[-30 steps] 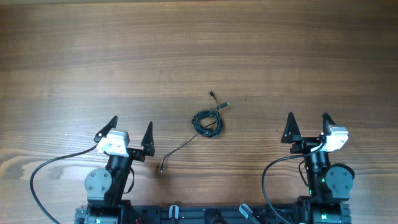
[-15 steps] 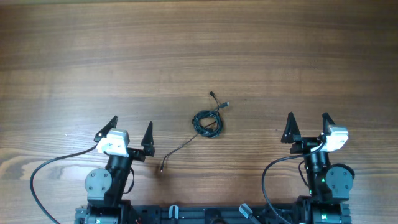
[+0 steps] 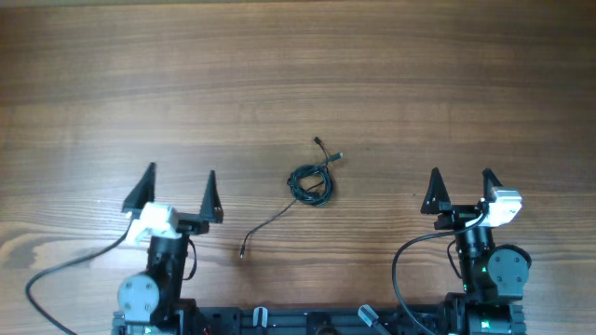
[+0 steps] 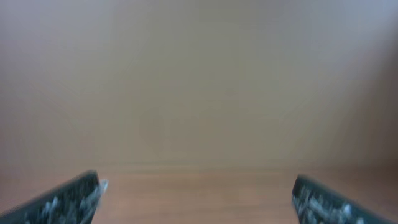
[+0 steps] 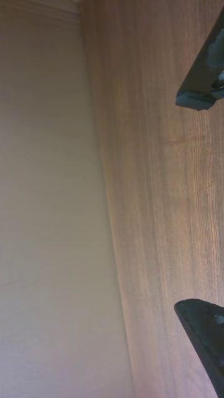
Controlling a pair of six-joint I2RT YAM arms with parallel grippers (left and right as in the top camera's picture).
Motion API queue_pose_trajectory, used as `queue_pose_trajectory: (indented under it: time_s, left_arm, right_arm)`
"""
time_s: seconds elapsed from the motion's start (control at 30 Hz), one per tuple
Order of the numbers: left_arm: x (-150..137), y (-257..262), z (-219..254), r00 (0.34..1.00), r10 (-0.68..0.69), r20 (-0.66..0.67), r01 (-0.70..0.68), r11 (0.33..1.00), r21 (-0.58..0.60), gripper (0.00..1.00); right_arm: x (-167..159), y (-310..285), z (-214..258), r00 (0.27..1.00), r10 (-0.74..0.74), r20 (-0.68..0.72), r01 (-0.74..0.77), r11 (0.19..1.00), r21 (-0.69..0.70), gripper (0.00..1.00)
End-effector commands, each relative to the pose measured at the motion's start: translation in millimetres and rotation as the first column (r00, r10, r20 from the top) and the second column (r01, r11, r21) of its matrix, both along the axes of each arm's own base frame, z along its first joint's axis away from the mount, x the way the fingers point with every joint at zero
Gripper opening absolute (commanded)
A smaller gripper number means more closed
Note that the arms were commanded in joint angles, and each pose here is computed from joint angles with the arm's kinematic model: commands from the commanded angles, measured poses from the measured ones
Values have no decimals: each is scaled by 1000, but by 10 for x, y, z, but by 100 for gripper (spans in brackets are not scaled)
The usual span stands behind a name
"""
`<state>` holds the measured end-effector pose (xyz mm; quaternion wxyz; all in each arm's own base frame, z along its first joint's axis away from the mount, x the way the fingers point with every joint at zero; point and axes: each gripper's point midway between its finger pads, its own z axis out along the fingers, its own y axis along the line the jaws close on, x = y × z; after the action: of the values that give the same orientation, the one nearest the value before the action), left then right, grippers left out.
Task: Untangle cables
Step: 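Raise the left arm and reach over the coiled black cable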
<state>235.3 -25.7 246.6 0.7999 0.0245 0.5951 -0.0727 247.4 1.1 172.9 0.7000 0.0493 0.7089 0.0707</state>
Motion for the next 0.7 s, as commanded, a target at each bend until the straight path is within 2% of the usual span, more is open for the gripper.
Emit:
queue_pose_trajectory:
  time_s: [0.0,0.17,0.3,0.43,0.53,0.6,0.63,0.67]
  left_arm:
    - [-147,169,389,982,93,167,-88,996,-33,100]
    - [-232,184,583,969,99,225,-91,995,-44,100]
    - [-339,70,880,971,33,235,-31,999,-11,100]
    - [-393,53,1211,996,6,90,-2,999,-43,100]
    - [-397,-30,1303,992,-40,-116,38,999,-23,100]
    - [-416,-339,1247,952,-213,-221,217,976,-7,100]
    - [-433,-526,1217,916,-320,-240,329,944,-3,100]
    - [-442,-607,1186,895,-366,-255,377,926,-6,100]
  right_arm:
    - [-7,-15,34,1000,-8,17,8,1000,-13,100]
    - [-7,-15,34,1000,-8,17,8,1000,-13,100]
    - [-7,-15,34,1000,-8,17,8,1000,-13,100]
    - [-7,-16,34,1000,-8,17,8,1000,-13,100]
    - [-7,-15,34,1000,-8,17,8,1000,-13,100]
    - [-7,-15,34,1000,-8,17,8,1000,-13,100]
    - [-7,-15,34,1000,-8,17,8,1000,-13,100]
    - [-7,-16,33,1000,-8,16,8,1000,-13,100]
